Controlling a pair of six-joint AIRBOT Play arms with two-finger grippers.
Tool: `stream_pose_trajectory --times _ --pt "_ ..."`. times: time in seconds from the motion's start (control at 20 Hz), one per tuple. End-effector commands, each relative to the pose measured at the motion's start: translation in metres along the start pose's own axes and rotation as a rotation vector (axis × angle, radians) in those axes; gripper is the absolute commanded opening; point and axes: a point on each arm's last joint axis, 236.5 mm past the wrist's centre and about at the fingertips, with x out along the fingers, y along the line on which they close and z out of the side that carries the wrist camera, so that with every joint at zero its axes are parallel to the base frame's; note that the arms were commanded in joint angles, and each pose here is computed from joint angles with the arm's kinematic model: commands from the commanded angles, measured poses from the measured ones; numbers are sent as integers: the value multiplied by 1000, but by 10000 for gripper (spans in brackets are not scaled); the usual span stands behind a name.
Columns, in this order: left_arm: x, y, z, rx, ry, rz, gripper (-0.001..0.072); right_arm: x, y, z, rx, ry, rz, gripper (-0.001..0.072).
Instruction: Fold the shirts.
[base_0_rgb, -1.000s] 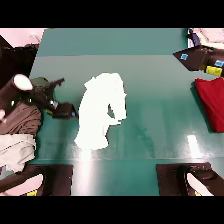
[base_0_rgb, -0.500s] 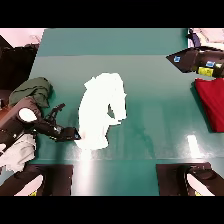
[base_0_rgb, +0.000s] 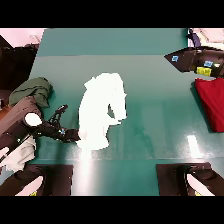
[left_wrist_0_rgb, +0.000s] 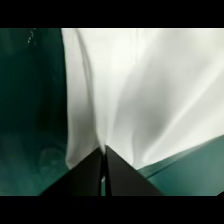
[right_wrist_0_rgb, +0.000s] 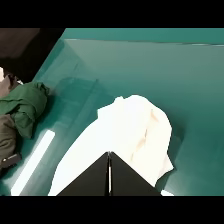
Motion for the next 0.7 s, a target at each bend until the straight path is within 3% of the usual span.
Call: stream_pose_trajectory --times 0.0,0.2,0.25,0.3,0.35,0.65 --pt "-22 11 17 115 -19 112 22 4 -4 -11 9 52 0 17" --pt "-137 20 95 300 -213 463 22 36 -20 -78 77 339 22 20" --pt "-169 13 113 335 -288 523 22 49 -25 -100 101 412 28 80" --pt "-201 2 129 365 -368 565 22 62 -29 -122 126 474 31 299" --pt "-227 -13 140 387 -442 576 22 75 -34 -147 152 535 30 447" --pt "-256 -39 148 410 -522 551 23 157 -36 -259 356 694 38 451"
